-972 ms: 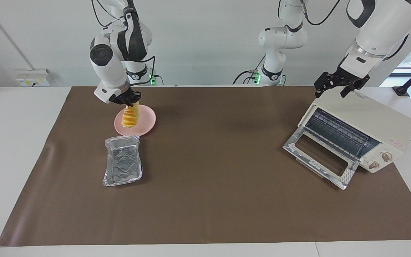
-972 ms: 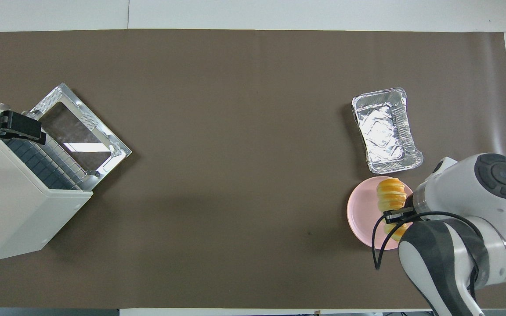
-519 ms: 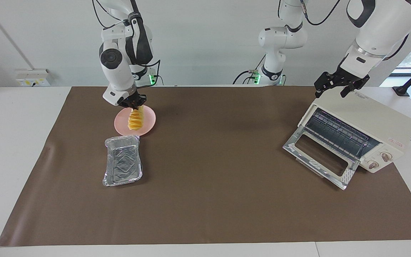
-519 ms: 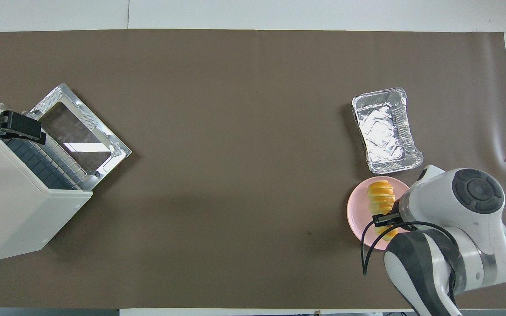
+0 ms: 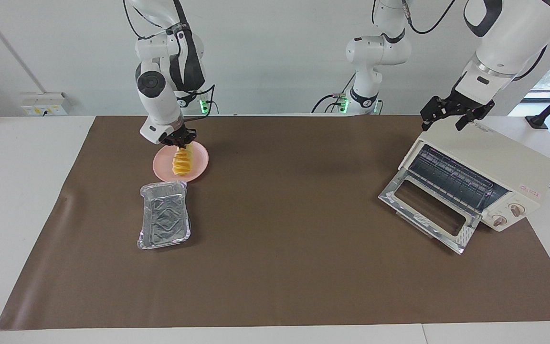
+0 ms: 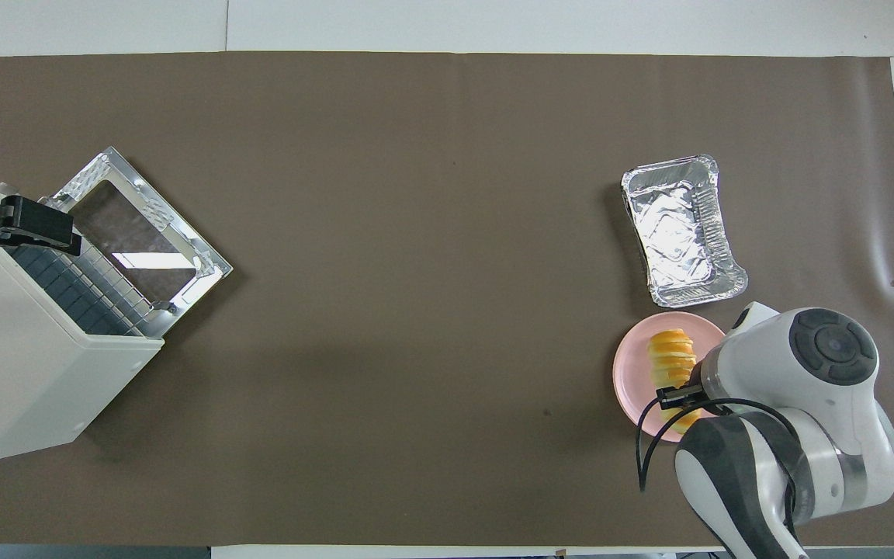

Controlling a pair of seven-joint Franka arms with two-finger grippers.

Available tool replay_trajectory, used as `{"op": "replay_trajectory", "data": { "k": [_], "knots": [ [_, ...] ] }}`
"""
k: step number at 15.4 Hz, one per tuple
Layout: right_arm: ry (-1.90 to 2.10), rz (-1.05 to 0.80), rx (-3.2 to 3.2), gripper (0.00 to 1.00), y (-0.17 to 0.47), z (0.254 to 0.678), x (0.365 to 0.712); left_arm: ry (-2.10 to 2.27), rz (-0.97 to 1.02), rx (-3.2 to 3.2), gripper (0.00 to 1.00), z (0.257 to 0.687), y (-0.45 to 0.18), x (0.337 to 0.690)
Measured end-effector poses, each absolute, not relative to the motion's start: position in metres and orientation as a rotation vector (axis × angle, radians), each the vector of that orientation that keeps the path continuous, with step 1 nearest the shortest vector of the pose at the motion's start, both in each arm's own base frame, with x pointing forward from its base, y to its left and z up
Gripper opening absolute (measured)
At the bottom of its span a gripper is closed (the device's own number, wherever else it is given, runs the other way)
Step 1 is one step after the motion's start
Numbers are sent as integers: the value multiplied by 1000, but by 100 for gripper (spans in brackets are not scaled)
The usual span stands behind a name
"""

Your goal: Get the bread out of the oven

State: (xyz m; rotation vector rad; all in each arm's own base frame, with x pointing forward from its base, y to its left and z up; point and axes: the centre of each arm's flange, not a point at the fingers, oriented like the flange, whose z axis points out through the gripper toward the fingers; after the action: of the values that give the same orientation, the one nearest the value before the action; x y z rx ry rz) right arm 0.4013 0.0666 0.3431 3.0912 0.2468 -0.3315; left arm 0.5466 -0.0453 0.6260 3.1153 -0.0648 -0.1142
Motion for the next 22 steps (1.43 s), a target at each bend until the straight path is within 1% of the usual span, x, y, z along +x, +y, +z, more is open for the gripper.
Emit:
{"op": "replay_trajectory", "data": {
  "k": [6,7,9,10,11,12,13,16,17,19,22],
  "knots": [
    [246,-312,3096,7,66,332,403,-65,-114,3115,100,626,-45,547],
    [241,-318,3095,13,66,331,403,-65,-114,3115,100,626,-45,547],
    [214,-316,3096,32,67,332,406,-65,-114,3115,100,626,-45,547],
    [206,-315,3097,37,68,336,410,-65,-114,3115,100,626,-45,547],
    [202,-319,3097,47,69,346,417,-65,-114,3115,100,626,-45,547],
    [201,-323,3098,59,71,361,427,-65,-114,3115,100,626,-45,547],
    [201,-321,3100,69,73,380,439,-65,-114,3115,100,626,-45,547],
    [189,-264,3113,98,74,458,473,-65,-114,3115,100,626,-45,547],
    [182,-229,3120,100,73,484,482,-65,-114,3115,100,626,-45,547],
    [171,-169,3128,100,70,529,492,-65,-114,3115,100,626,-45,547],
    [160,-118,3135,100,67,581,497,-65,-114,3115,100,626,-45,547]
  ]
}}
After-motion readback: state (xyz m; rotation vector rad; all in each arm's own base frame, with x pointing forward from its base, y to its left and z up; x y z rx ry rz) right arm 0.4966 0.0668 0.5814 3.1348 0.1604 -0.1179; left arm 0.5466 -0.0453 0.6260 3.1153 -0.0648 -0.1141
